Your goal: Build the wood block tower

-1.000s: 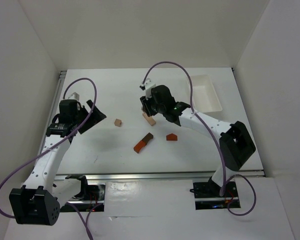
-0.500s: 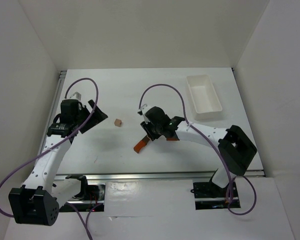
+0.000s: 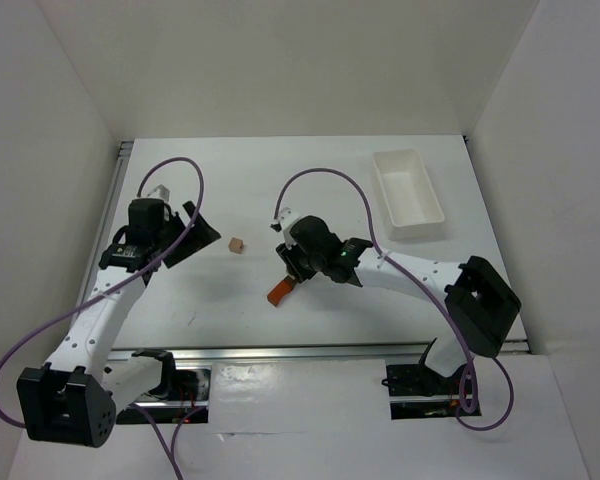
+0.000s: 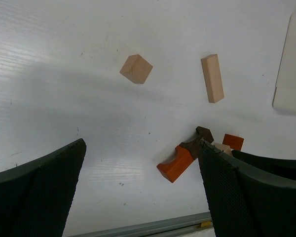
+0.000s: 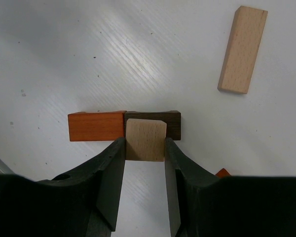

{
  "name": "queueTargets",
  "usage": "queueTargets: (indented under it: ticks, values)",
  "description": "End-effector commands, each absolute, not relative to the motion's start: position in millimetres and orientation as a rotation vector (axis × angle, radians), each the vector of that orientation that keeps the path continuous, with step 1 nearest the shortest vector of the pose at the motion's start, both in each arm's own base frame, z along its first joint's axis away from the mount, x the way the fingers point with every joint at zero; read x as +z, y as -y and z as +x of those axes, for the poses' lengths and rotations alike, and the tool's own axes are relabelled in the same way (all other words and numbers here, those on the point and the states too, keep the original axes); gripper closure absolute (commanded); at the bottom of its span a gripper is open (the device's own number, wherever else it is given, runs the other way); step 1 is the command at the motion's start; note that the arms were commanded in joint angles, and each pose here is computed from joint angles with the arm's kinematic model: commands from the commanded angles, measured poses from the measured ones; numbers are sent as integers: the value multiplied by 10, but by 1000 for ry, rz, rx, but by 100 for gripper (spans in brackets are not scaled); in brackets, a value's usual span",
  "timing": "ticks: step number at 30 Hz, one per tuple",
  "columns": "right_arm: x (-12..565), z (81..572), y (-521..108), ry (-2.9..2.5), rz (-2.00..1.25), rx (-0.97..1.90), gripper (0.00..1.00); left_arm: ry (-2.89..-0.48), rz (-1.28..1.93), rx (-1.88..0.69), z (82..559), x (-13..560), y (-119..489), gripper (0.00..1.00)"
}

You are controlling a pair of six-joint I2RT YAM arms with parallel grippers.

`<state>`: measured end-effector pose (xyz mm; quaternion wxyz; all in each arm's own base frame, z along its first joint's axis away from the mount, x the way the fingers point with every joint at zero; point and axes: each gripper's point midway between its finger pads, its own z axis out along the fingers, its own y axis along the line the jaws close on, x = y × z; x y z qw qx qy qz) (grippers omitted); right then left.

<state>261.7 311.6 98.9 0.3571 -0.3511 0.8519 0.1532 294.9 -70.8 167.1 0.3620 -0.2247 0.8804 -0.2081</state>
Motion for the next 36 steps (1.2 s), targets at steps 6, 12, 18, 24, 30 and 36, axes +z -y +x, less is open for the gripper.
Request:
queueTargets:
  ticks: [6, 12, 18, 24, 30, 36]
  values:
    - [1024, 2683, -3229, -2121, -917, 420, 93, -2258, -549, -529, 2979, 1677, 732, 1]
    - [933, 2710, -3200, -2134, -926, 382, 93, -2238, -547, -523, 2994, 1739, 717, 1]
    - [897, 2724, -3211, -2125, -934, 380, 93, -2238, -547, -523, 2994, 1739, 717, 1]
    - [833, 2746, -3208, -2134, -932, 363, 93, -2238, -547, -523, 2994, 1739, 717, 1]
    - [848, 2771, -3210, -2126, -922, 356, 93, -2238, -547, -523, 2994, 1739, 717, 1]
    - [790, 2766, -3198, -2129, -936, 347, 93, -2240, -537, -519, 2993, 1737, 714, 1]
